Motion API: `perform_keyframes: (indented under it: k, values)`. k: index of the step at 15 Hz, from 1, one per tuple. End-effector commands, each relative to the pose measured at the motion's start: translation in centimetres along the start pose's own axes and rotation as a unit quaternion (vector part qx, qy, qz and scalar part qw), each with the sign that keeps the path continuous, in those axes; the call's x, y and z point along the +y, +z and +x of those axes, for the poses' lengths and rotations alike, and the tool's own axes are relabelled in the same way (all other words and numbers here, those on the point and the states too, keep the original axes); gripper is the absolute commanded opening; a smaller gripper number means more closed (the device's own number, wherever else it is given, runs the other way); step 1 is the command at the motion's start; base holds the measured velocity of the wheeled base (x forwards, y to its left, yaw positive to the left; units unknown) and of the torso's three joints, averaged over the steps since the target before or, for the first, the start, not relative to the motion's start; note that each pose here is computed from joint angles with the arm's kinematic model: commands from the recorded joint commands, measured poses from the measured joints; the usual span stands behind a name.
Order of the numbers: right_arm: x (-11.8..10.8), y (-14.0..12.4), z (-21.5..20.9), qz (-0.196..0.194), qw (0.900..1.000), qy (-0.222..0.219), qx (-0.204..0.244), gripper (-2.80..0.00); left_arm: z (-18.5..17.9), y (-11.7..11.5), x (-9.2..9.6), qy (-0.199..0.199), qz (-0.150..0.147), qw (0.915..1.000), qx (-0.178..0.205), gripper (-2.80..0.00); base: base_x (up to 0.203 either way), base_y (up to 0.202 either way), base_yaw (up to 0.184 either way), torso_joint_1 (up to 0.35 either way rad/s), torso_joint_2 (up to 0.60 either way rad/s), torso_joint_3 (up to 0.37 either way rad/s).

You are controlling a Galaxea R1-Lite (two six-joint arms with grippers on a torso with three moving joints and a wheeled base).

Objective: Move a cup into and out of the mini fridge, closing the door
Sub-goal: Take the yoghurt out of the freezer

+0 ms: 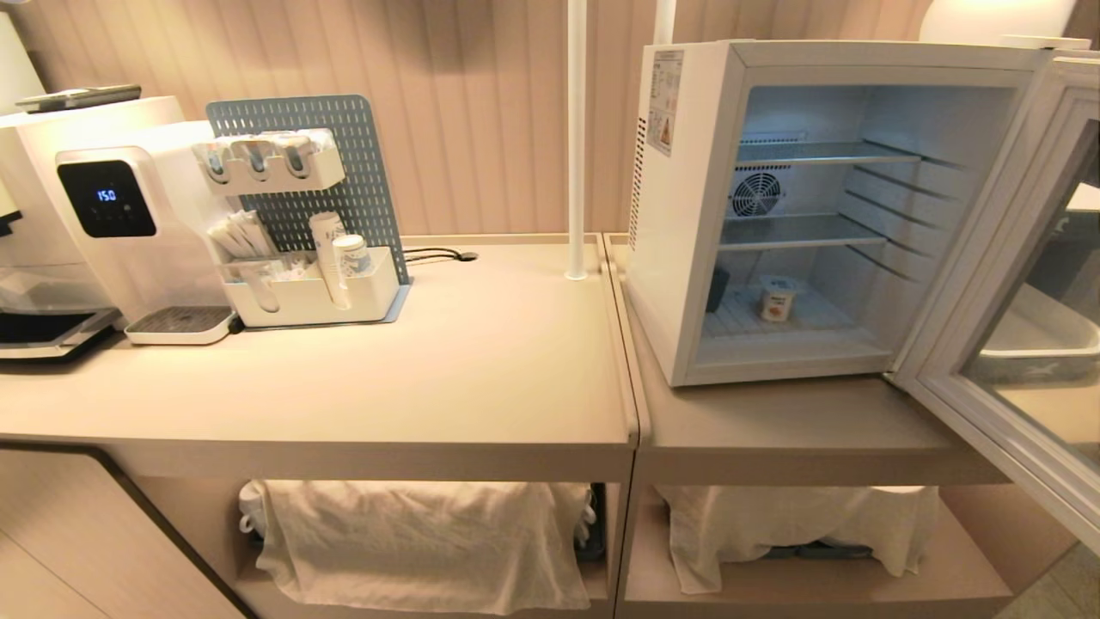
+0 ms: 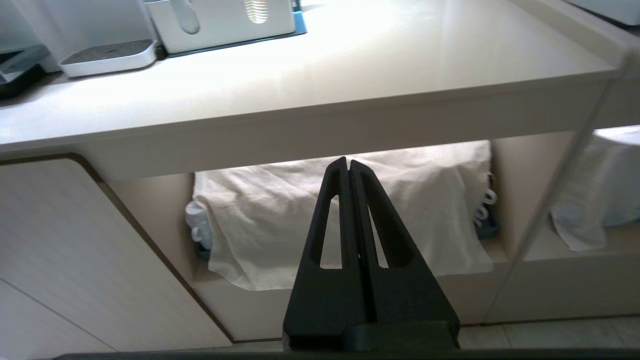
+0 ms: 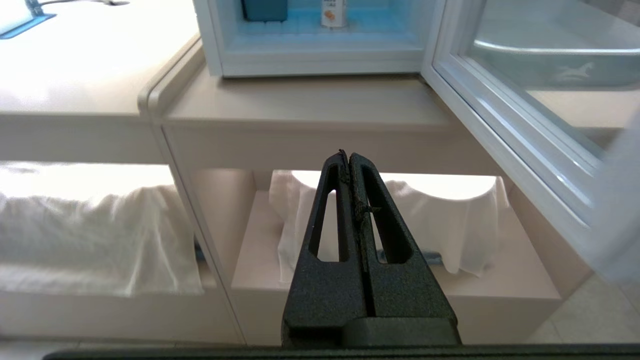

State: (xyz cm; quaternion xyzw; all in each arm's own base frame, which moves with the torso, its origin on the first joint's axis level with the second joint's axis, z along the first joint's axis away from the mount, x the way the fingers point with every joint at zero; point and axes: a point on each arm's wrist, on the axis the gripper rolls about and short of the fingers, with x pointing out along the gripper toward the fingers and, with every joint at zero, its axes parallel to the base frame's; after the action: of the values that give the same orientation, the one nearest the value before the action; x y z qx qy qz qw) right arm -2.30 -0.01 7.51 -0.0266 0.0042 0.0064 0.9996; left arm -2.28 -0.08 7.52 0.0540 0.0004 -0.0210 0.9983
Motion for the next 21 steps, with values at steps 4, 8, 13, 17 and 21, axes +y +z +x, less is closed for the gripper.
perform_keyframes:
  k: [4, 8, 13, 17, 21]
  values:
    - [0.0, 0.0, 0.0, 0.000, 1.000, 0.001, 0.002, -2.80, 0.0, 0.0, 0.0, -0.001, -0.004, 1.0000, 0.001, -2.80, 0.171, 0.029, -0.007, 0.004, 0.00, -0.001]
    - [0.0, 0.2, 0.0, 0.001, 1.000, -0.001, -0.005, -2.80, 0.0, 0.0, 0.0, -0.001, -0.006, 1.0000, 0.001, -2.80, 0.000, 0.000, 0.000, 0.000, 0.00, 0.000]
    - [-0.8, 14.6, -4.3, 0.019, 0.989, -0.007, -0.149, -2.80, 0.0, 0.0, 0.0, 0.000, -0.010, 1.0000, 0.000, -2.80, 0.000, 0.000, 0.000, 0.000, 0.00, 0.000]
    - [-1.2, 22.5, 5.4, 0.020, 1.000, 0.005, 0.001, -2.80, 0.0, 0.0, 0.0, 0.004, -0.021, 0.9998, 0.000, -2.80, 0.000, 0.000, 0.000, 0.000, 0.00, 0.000]
    - [-0.6, 18.0, 17.7, -0.008, 0.970, 0.079, 0.231, -2.80, 0.0, 0.0, 0.0, 0.004, -0.021, 0.9998, 0.000, -2.80, 0.000, 0.000, 0.000, 0.000, 0.00, 0.000]
